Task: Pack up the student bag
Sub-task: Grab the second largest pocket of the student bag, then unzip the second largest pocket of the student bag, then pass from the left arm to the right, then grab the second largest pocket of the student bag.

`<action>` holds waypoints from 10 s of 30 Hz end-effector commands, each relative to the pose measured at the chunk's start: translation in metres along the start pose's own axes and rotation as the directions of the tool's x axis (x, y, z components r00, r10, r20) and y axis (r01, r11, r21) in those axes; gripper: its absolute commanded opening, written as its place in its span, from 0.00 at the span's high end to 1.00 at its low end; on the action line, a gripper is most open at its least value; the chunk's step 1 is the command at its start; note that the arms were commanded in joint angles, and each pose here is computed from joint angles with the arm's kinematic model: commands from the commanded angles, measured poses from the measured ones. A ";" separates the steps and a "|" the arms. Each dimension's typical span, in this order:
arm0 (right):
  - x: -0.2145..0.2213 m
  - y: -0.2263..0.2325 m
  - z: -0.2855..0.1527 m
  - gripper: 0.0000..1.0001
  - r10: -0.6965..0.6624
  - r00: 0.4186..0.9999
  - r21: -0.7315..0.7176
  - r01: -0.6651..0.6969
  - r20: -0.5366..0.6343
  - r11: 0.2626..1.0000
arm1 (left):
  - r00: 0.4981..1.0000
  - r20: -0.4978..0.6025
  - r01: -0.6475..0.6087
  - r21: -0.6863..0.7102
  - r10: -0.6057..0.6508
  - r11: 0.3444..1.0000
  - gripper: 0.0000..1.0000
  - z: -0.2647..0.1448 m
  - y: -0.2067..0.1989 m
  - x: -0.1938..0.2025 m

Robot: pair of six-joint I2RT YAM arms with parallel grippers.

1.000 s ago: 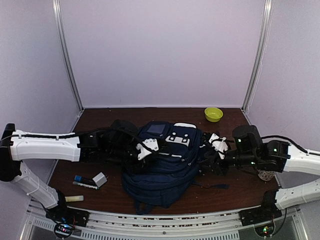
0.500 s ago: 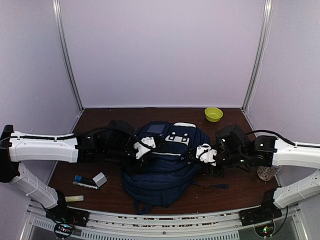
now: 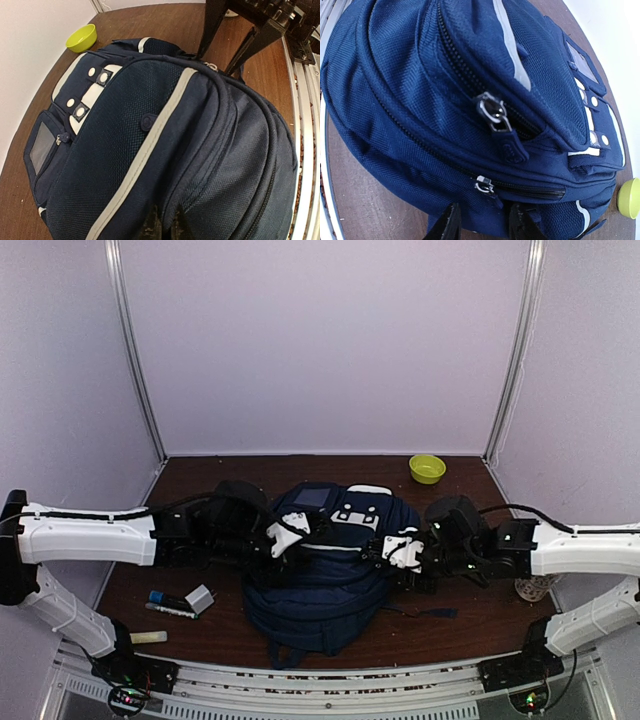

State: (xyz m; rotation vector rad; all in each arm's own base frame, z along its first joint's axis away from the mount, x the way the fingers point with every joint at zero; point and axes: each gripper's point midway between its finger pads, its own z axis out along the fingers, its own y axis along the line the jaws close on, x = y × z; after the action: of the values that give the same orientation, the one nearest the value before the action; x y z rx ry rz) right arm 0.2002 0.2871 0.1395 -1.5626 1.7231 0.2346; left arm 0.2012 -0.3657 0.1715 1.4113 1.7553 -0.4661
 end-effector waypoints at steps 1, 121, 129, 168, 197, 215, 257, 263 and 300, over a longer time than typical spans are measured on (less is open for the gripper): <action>-0.006 -0.007 0.007 0.66 0.008 0.999 0.044 -0.010 0.036 0.999 | 0.990 0.133 0.058 -0.057 -0.050 0.997 1.00 -0.018 0.018 -0.033; -0.141 0.076 -0.004 1.00 0.543 0.790 -0.273 -0.476 0.283 0.836 | 0.980 0.160 0.099 0.123 -0.118 0.987 1.00 0.004 -0.013 -0.063; -0.137 0.071 0.007 1.00 0.577 0.764 -0.238 -0.526 0.290 0.816 | 0.980 0.159 0.103 0.122 -0.122 0.987 1.00 0.002 -0.013 -0.062; -0.196 0.081 -0.021 0.98 0.725 0.622 -0.521 -0.531 0.297 0.668 | 0.983 0.131 0.115 0.095 -0.127 0.989 1.00 -0.002 -0.014 -0.047; -0.112 0.024 -0.093 0.37 0.260 0.901 -0.101 -0.240 0.347 0.965 | 0.976 0.163 0.130 0.087 -0.143 0.988 1.00 -0.033 -0.013 -0.050; -0.120 0.021 -0.062 0.41 0.186 0.925 -0.306 -0.081 0.331 0.948 | 0.970 0.158 0.171 0.091 -0.184 0.981 1.00 -0.040 -0.014 -0.048; -0.095 0.021 -0.010 1.00 0.516 0.843 -0.391 -0.428 0.153 0.815 | 0.980 0.139 0.131 0.104 -0.145 0.986 1.00 -0.028 -0.021 -0.054; -0.087 0.020 -0.023 1.00 0.596 0.779 -0.274 -0.540 0.196 0.796 | 0.978 0.161 0.112 0.116 -0.130 0.987 0.98 -0.025 -0.021 -0.070; -0.121 -0.037 -0.003 1.00 0.708 0.641 -0.042 -0.732 0.297 0.680 | 0.923 -0.087 0.375 -0.022 -0.375 0.927 0.31 -0.063 -0.030 0.021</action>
State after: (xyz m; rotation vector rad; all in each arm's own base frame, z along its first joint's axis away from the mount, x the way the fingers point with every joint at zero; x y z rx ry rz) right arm 0.2047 0.3694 0.2034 -0.7640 2.0583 0.7725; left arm 0.1536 -0.3139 0.2061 1.1034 2.0349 -0.5991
